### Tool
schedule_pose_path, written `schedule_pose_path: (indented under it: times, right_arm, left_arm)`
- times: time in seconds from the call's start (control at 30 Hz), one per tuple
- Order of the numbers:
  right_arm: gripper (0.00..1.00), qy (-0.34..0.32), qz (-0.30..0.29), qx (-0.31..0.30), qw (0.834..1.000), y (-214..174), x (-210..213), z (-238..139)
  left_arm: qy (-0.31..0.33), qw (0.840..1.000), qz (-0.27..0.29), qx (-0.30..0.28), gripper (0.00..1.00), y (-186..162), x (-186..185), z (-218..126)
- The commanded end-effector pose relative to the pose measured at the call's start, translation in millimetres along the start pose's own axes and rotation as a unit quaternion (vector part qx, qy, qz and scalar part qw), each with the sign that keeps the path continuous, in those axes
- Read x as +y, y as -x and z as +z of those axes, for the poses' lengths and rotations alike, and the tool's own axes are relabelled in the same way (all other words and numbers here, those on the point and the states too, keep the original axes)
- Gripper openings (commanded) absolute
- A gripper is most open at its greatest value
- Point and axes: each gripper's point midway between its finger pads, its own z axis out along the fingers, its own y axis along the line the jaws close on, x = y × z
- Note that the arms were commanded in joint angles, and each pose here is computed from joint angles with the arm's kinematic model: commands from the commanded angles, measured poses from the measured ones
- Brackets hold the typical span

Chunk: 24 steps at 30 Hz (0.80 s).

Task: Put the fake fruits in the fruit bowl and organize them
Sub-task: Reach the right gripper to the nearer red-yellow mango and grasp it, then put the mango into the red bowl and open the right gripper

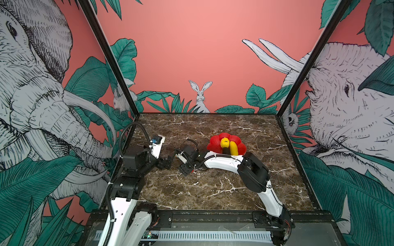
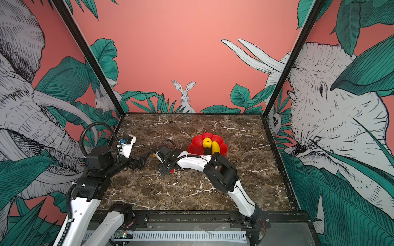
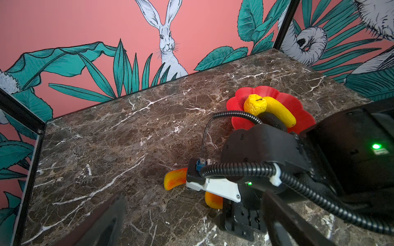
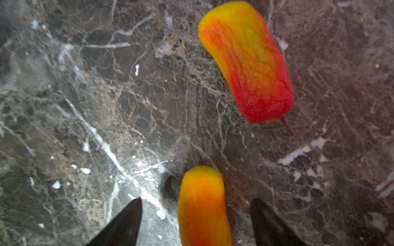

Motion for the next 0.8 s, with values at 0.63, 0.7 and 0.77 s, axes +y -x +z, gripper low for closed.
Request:
schedule_pose_path:
  times: [0.63, 0.7, 0.77]
  right_arm:
    - [0.33, -0.158, 0.142, -0.107, 0.971, 21, -127, -140]
    - [0.32, -0.183, 0.165, -0.101, 0.964, 11, -148, -143]
    - [0.32, -0.206, 0.180, -0.092, 0.958, 1, -164, -143]
  left_arm:
    - [-0.006, 1.000, 0.006, 0.002, 1.00, -2, -2, 0]
    - [-0.007, 1.000, 0.007, 0.001, 1.00, -2, -2, 0]
    - [-0.006, 1.000, 0.007, 0.001, 1.00, -2, -2, 0]
